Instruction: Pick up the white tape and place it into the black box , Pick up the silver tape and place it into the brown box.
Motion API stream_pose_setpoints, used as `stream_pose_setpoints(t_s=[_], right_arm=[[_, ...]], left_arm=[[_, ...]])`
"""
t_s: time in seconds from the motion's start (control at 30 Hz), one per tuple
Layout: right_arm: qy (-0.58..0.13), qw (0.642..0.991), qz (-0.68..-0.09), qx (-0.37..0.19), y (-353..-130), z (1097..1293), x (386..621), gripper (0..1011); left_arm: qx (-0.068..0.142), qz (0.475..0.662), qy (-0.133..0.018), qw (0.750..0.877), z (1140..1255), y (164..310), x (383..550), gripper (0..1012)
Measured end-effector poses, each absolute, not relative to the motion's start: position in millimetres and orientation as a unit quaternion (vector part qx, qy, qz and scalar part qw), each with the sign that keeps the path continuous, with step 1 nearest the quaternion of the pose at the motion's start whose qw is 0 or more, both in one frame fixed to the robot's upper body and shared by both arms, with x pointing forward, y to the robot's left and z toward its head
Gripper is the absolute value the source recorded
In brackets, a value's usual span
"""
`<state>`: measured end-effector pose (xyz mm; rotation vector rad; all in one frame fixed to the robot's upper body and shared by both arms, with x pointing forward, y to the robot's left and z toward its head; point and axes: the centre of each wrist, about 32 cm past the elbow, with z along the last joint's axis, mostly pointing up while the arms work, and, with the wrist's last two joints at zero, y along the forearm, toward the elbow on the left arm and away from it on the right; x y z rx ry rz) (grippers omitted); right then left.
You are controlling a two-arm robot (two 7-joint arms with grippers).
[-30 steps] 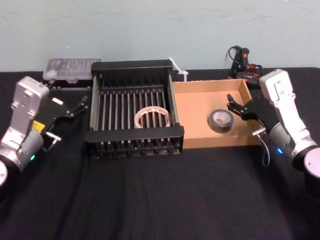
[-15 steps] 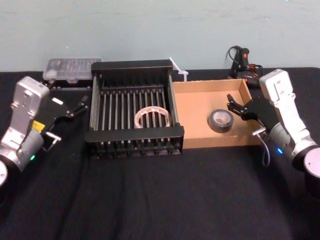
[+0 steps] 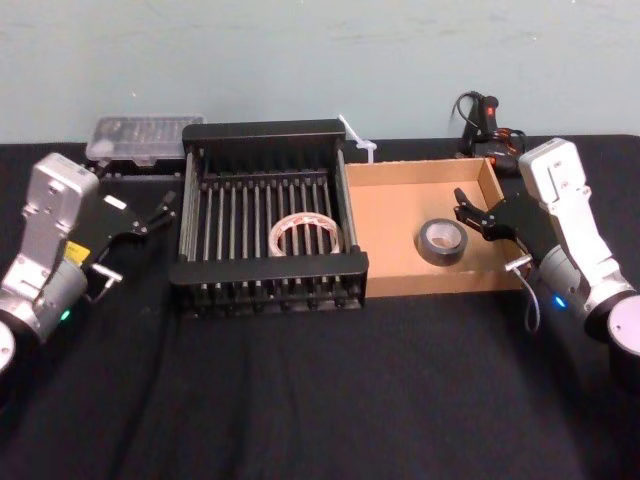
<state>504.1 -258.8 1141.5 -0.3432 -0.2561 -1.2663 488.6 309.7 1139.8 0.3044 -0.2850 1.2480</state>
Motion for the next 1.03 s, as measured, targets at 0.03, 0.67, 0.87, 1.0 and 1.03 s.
stream_pose_setpoints(t_s=[0.03, 0.67, 0.87, 1.0, 1.03], right_arm=[[-0.119, 0.785, -0.587, -0.159, -258.8, 1141.5, 504.1, 1002], [-0.119, 0.785, -0.587, -0.159, -258.8, 1141.5, 504.1, 1002], [-0.119, 0.785, -0.587, -0.159, -258.8, 1141.5, 504.1, 1002], [-0.119, 0.785, -0.587, -0.159, -258.8, 1141.5, 504.1, 1002], [-0.119, 0.785, -0.587, -0.159, -258.8, 1141.4, 504.1, 1002]], left_arm=[[0.141, 0.580, -0.132, 0.791, 1139.8, 309.7, 488.6, 1001], [0.141, 0.580, -0.132, 0.791, 1139.8, 309.7, 488.6, 1001], [0.141, 0.580, -0.132, 0.791, 1139.8, 309.7, 488.6, 1001], [0.141, 0.580, -0.132, 0.791, 1139.8, 309.7, 488.6, 1001], [0.141, 0.580, -0.132, 0.791, 1139.8, 309.7, 488.6, 1001]])
